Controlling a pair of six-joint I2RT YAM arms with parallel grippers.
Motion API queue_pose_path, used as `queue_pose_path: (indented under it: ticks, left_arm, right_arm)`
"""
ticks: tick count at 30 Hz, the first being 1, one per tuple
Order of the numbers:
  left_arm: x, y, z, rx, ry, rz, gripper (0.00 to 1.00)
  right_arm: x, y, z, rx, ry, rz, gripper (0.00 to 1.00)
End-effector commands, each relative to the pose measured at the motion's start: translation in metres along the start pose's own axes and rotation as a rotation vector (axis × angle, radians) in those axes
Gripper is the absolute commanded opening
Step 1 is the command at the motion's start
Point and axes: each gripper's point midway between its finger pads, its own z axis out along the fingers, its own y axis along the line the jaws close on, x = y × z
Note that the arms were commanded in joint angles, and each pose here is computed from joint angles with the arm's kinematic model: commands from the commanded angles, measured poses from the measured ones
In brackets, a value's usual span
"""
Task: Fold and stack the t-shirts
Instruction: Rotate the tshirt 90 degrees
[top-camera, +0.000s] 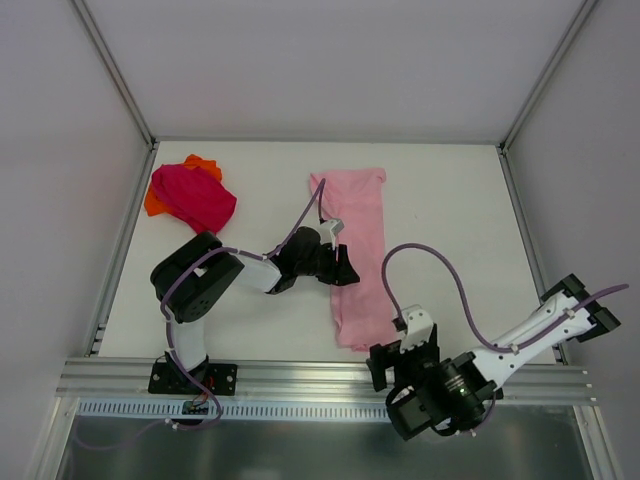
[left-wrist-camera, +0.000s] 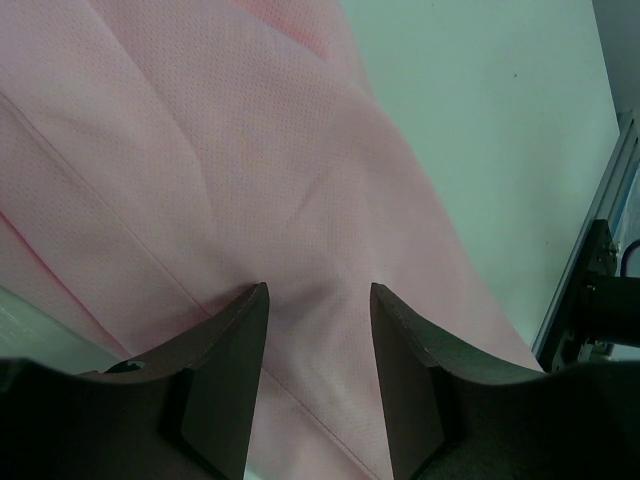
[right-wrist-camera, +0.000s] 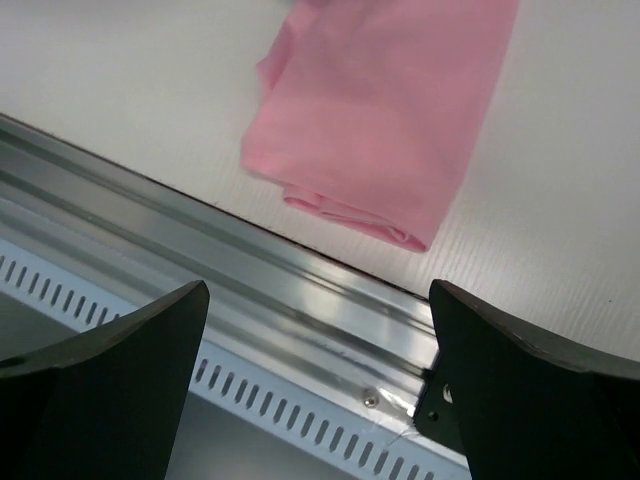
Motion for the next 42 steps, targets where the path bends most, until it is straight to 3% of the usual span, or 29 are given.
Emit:
queue_pose_path:
  ticks: [1, 11, 16, 24, 30, 35, 42]
  left_arm:
    - [-0.016, -0.016, -0.005, 0.038, -0.065, 0.044, 0.46]
    - [-0.018, -0.015, -0.006, 0.031, -0.067, 0.046, 0.46]
    - [-0.018, -0.014, -0.010, 0.016, -0.068, 0.056, 0.45]
    - [-0.019, -0.015, -0.010, 0.021, -0.069, 0.049, 0.46]
    - [-0.017, -0.014, -0.010, 0.023, -0.074, 0.037, 0.45]
    - [-0.019, -0.012, -0.013, 0.020, -0.080, 0.039, 0.45]
    - [-0.020, -0.005, -0.026, 0.007, -0.104, 0.026, 0.45]
  right_arm:
    - [-0.024, -0.034, -0.020, 0.215, 0.011, -0.319, 0.99]
    - [-0.030, -0.031, -0.018, 0.477, 0.149, -0.852, 1.00]
    - [-0.035, -0.041, -0.016, 0.506, 0.177, -0.907, 1.00]
    - [-0.053, -0.043, -0.012, 0.519, 0.166, -0.847, 0.99]
    - [-0.080, -0.032, -0.008, 0.331, -0.051, -0.410, 1.00]
    - [-0.061, -0.032, 0.010, 0.163, -0.116, -0.180, 1.00]
    - [-0.018, -0.009, 0.038, -0.010, -0.097, -0.078, 0.98]
